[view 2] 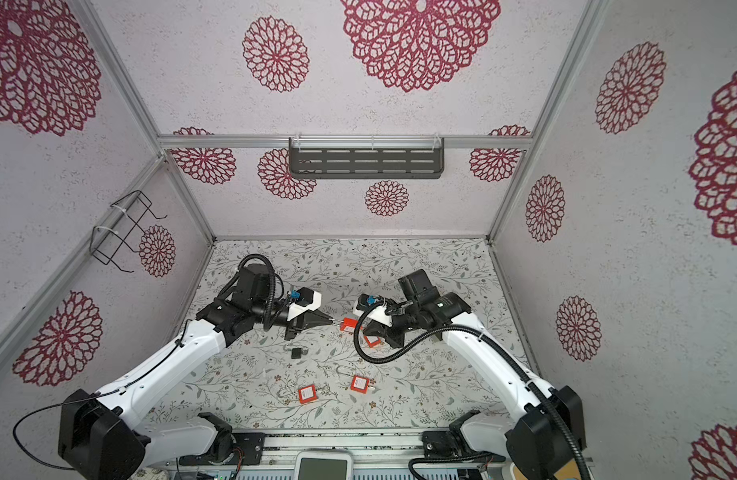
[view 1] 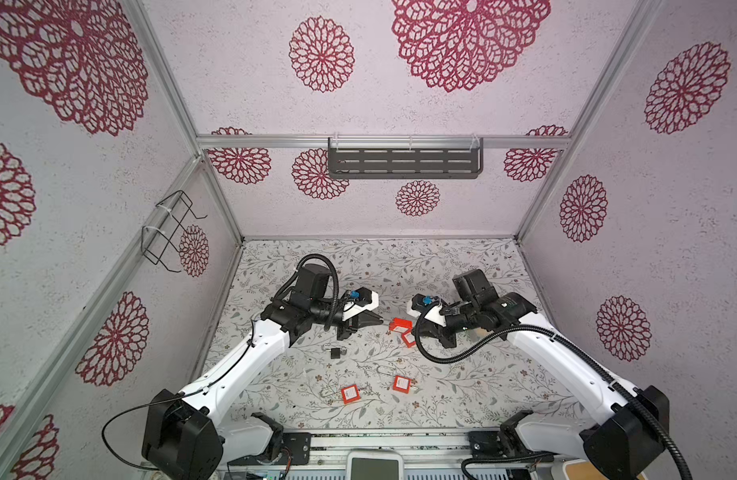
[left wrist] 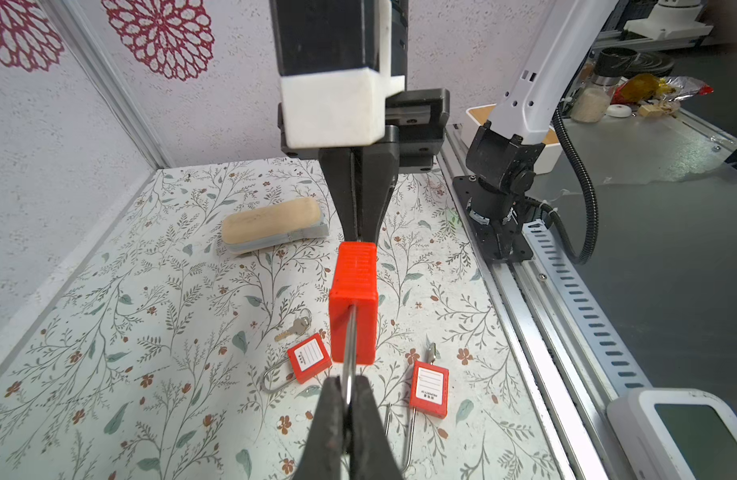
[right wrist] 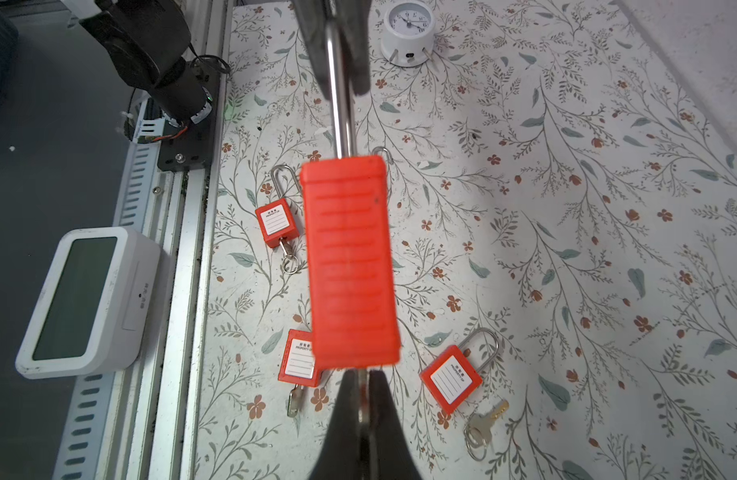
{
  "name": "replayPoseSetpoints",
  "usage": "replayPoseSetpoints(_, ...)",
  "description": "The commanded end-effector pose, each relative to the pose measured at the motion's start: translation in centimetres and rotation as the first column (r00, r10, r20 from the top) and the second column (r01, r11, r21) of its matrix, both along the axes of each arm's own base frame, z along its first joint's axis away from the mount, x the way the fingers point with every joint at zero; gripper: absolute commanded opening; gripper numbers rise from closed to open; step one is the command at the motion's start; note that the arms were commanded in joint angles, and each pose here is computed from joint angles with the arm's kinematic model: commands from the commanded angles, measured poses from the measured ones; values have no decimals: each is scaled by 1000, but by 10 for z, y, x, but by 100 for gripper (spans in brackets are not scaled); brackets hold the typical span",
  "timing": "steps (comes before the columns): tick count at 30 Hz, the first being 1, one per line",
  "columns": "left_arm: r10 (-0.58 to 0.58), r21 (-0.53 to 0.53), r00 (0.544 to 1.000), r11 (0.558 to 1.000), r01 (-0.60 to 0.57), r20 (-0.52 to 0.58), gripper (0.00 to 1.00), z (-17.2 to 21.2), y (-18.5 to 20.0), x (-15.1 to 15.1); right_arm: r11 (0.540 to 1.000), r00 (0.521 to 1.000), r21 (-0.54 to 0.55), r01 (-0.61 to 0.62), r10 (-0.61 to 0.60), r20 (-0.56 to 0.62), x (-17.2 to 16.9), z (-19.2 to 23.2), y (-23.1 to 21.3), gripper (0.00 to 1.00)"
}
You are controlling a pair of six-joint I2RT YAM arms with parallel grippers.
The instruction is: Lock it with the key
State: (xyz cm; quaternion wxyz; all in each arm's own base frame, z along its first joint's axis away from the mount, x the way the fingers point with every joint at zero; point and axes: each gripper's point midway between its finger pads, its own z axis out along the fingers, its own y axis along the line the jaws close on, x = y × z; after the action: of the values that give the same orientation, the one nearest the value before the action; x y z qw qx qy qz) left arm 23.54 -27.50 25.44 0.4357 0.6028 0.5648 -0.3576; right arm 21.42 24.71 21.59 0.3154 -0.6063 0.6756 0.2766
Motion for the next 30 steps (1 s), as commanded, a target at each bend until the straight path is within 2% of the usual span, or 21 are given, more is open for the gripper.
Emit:
replayPoseSetpoints(1, -12, -23, 1000, 1000, 12, -11, 0, 12, 0, 2, 987, 987, -85, 133, -124, 105, 18, -3, -25, 0)
replayPoseSetpoints(4, -37, -13, 998, 999, 37, -51, 0, 12, -2, 2, 981, 961, -54, 185, -169, 221, 28, 3, -31, 0)
replayPoseSetpoints(7, -49, -15, 997, 999, 48, -60, 0, 16, -4, 2, 976, 948, -29, 214, -200, 247, 35, 9, -31, 0)
replayPoseSetpoints(10, -47, 10, 998, 999, 47, -44, 0, 10, -2, 5, 973, 948, -76, 219, -194, 251, 40, -2, -34, 0)
replayPoseSetpoints(12, -40, 23, 999, 999, 40, -37, 0, 4, -1, 10, 974, 960, -101, 204, -179, 215, 39, -10, -33, 0)
replayPoseSetpoints(16, -29, 41, 999, 999, 28, 22, 0, 4, 0, 15, 991, 990, -66, 115, -109, 88, 22, -13, -19, 0)
replayPoseSetpoints(19, -20, 67, 997, 998, 15, 75, 0, 3, 4, 20, 994, 996, -61, 94, -94, 4, 16, -19, -13, 0)
replayPoseSetpoints(27, -25, 48, 996, 999, 21, 88, 0, 2, 12, 27, 990, 991, -80, 119, -124, -59, 20, -26, -14, 0)
replayPoseSetpoints(30, -29, 27, 997, 999, 27, 70, 0, 2, 16, 30, 992, 988, -43, 118, -122, -90, 20, -22, -10, 0)
